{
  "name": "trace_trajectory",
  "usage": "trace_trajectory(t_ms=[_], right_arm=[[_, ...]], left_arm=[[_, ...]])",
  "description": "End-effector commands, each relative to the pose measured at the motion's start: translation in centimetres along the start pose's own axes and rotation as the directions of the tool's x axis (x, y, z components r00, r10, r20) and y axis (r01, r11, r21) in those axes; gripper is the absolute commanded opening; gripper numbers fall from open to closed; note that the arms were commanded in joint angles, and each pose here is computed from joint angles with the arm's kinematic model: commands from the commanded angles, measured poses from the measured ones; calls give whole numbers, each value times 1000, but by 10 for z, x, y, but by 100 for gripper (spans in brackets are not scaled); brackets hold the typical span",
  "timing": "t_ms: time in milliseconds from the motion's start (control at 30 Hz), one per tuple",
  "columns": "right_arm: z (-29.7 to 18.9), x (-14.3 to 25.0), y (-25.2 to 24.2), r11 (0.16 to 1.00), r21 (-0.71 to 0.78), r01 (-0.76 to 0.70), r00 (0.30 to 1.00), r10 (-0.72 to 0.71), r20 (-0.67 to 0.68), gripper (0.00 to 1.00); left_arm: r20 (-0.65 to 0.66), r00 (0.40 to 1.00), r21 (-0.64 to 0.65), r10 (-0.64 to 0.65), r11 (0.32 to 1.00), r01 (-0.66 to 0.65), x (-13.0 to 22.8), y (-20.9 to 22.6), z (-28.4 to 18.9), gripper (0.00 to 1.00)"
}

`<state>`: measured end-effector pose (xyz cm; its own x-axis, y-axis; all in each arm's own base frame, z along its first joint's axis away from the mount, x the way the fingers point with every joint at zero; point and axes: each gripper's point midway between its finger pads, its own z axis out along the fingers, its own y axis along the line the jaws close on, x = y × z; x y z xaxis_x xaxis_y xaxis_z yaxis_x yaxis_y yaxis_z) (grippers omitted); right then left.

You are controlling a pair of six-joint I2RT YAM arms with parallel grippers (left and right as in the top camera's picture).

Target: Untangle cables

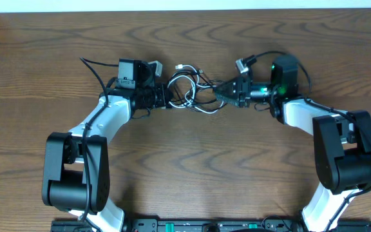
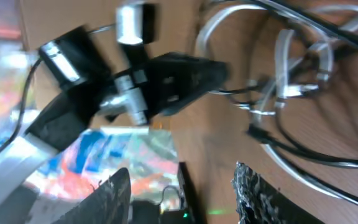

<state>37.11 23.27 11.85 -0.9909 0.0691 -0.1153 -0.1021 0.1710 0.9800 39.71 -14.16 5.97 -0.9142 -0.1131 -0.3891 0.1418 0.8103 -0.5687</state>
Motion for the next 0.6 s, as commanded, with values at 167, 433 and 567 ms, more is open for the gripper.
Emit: trace_trajectory(t_ms=[167,433,567], right_arm=[[4,7,-63,954,287,-81,992,50,113,52],[10,6,-91,884,457,-99,983,16,184,46],[6,-3,-89,887,453,-85,979,-12,206,29]], left_arm=[[-34,999,163,33,986,-27,6,-26,0,8],[-54,997,314,55,949,-35,10,-52,-7,8],[-44,992,385,118,918,-92,12,-63,-11,8]])
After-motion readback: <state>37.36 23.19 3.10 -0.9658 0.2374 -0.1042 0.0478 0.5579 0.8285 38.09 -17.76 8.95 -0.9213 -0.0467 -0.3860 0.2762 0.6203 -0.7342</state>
